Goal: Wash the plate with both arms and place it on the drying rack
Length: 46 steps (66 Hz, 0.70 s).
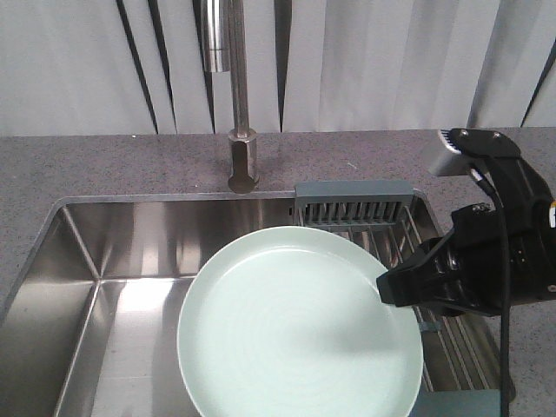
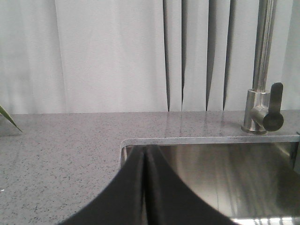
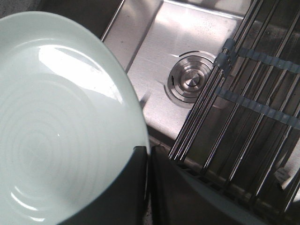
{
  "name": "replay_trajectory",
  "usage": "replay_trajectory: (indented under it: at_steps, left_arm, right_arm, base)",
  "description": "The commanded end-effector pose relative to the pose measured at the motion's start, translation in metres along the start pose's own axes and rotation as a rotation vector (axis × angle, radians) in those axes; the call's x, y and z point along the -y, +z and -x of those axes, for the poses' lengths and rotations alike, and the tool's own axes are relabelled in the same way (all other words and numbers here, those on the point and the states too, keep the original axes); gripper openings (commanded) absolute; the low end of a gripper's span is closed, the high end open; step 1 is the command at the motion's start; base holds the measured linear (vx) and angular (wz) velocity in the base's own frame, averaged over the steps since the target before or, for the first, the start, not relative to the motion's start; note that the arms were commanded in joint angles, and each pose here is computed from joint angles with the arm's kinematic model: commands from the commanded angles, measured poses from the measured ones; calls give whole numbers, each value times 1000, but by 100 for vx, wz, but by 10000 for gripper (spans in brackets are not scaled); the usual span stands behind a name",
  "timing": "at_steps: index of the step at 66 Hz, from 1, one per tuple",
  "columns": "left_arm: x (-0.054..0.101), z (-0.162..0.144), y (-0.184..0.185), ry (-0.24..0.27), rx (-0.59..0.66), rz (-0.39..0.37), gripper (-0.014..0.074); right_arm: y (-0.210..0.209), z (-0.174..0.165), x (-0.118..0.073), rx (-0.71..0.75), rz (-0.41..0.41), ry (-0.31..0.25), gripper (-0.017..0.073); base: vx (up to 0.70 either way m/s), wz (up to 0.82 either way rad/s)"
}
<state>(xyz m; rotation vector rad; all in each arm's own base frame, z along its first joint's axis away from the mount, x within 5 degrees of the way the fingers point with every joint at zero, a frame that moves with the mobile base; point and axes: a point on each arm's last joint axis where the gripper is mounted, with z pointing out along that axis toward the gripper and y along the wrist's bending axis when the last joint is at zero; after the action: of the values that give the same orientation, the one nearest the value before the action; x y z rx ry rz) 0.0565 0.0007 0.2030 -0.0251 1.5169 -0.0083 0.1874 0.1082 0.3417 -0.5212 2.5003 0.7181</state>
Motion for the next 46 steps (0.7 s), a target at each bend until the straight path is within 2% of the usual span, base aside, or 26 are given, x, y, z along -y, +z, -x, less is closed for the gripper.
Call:
replay_trajectory:
  at_steps: [1, 33, 39, 46]
  left_arm:
    - [1, 18, -3, -3, 119, -13, -6]
    - [1, 18, -3, -3, 119, -13, -6]
    - [2, 22, -3, -3, 161, -17, -6]
    - [2, 32, -5, -46, 192, -21, -6]
  right_arm:
    - [-11, 7, -8, 83, 25, -12, -8]
    - [-11, 7, -8, 83, 25, -12, -8]
    - [-11, 7, -8, 83, 25, -12, -8]
    - [-11, 7, -8, 84, 25, -12, -8]
  base:
    - [0, 0]
    - [0, 0]
    - [0, 0]
    - [0, 0]
